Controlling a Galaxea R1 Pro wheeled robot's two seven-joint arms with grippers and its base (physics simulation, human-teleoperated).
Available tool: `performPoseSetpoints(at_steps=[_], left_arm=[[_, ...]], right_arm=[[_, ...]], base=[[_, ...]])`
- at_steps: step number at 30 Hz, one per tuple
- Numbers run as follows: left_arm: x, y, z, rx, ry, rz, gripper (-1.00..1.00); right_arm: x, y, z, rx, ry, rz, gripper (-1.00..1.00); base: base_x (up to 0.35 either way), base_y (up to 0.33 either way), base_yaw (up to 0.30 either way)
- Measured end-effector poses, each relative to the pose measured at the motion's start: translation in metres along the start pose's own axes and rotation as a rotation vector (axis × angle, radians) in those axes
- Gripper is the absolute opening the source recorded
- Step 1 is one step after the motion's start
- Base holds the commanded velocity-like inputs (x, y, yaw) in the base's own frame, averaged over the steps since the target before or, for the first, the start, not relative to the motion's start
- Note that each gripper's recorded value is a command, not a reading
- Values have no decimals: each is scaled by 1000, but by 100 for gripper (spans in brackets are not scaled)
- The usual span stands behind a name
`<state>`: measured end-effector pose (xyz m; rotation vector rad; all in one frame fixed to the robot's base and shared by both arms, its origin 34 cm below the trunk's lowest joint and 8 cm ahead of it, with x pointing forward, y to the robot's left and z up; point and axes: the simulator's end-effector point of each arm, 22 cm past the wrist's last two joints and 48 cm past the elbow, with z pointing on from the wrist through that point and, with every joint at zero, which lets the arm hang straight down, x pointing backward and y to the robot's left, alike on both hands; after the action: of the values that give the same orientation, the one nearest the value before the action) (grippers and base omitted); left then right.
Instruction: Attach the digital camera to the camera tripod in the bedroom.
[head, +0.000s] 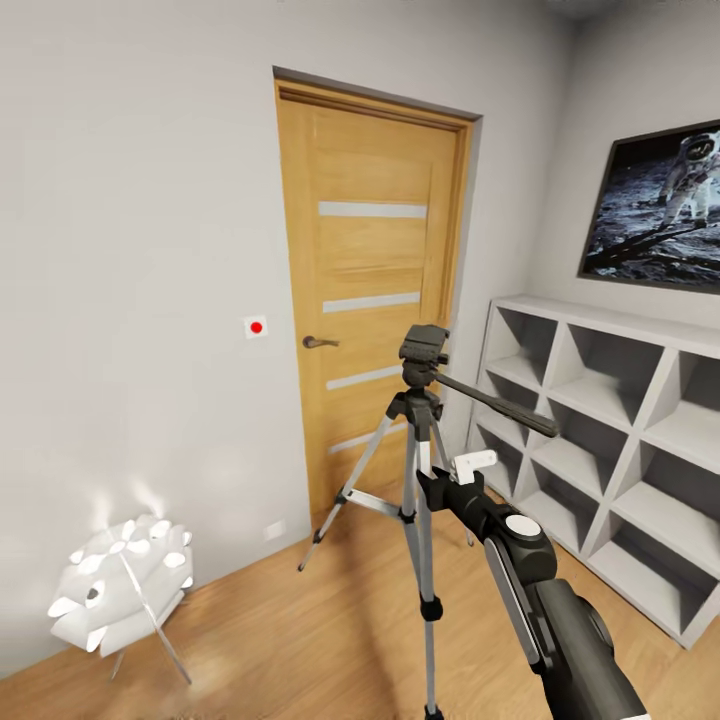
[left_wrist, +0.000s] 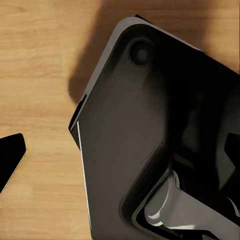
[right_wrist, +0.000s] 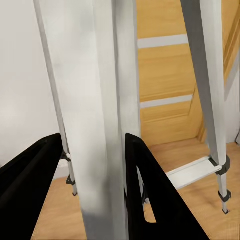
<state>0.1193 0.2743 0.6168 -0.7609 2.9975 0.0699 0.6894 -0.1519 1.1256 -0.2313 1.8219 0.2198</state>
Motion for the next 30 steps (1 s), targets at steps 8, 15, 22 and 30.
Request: performPoseSetpoints(at_steps=[8, 15, 22, 30], left_arm=[[0, 0, 0, 0, 0, 0, 100], [0, 0, 0, 0, 0, 1, 100], [0, 0, 0, 0, 0, -1, 100], [0, 0, 0, 0, 0, -2, 100]], right_arm=[[0, 0, 0, 1, 0, -1, -100], [1, -1, 0, 2, 1, -2, -100], [1, 0, 1, 2, 2, -1, -100], [1, 0, 1, 2, 3, 0, -100]], base=[[-241, 224, 0], [-297, 118, 0], [-305, 116, 0], [-301, 169, 0]])
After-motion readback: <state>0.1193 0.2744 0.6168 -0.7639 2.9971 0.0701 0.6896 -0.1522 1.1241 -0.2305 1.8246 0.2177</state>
